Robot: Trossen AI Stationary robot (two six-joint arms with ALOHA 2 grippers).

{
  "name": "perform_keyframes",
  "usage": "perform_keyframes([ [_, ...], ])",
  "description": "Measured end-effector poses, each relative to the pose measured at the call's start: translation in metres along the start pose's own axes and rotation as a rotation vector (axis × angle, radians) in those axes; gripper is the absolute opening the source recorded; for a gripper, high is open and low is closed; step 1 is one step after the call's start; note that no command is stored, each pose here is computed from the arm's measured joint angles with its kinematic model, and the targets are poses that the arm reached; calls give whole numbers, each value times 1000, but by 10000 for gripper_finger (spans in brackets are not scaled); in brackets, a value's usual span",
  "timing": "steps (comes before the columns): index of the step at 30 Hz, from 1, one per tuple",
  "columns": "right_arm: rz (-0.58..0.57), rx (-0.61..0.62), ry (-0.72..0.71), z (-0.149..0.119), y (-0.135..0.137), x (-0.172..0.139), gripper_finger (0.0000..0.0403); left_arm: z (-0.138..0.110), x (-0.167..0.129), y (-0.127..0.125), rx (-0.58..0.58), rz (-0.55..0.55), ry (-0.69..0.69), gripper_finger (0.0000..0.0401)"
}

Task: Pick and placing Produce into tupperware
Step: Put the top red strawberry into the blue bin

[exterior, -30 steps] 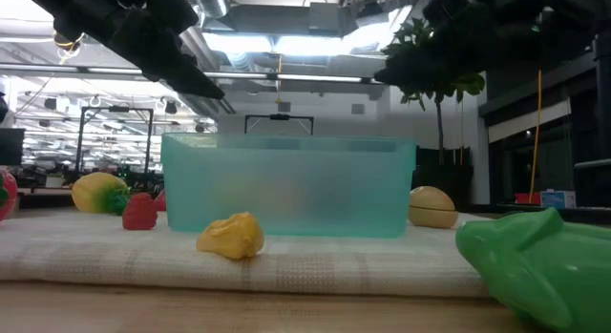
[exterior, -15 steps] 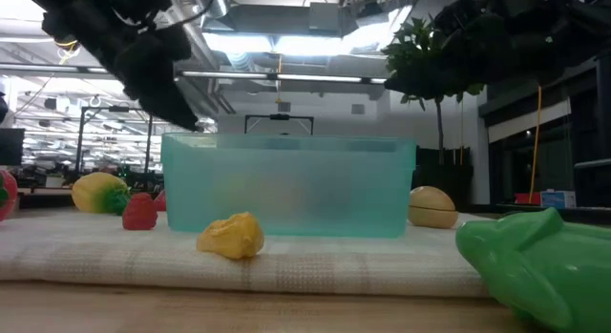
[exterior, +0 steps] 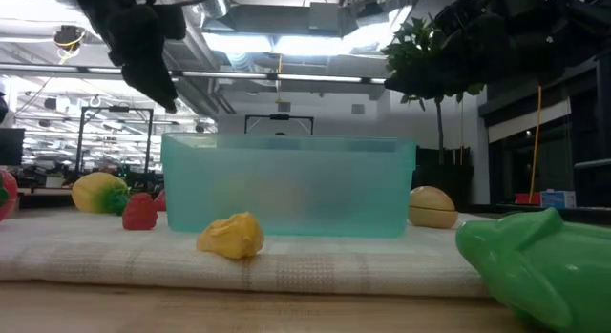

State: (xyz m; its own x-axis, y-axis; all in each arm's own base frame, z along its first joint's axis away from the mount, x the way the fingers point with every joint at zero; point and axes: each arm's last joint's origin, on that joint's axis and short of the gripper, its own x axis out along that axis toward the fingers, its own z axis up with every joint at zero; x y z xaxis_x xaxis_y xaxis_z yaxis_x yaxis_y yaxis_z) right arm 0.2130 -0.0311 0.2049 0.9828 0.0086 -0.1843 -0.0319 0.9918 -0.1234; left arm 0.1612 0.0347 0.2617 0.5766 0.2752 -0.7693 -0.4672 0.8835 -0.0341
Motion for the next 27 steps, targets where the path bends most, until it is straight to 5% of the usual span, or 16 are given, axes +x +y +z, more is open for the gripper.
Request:
perform_keyframes([
  [16, -4, 3, 11, -1, -1, 0, 289, 1, -9, 1, -16, 0, 83, 275],
  [27, -2, 3, 23, -2, -1, 0, 289, 2, 25, -12, 63, 20, 235, 275],
])
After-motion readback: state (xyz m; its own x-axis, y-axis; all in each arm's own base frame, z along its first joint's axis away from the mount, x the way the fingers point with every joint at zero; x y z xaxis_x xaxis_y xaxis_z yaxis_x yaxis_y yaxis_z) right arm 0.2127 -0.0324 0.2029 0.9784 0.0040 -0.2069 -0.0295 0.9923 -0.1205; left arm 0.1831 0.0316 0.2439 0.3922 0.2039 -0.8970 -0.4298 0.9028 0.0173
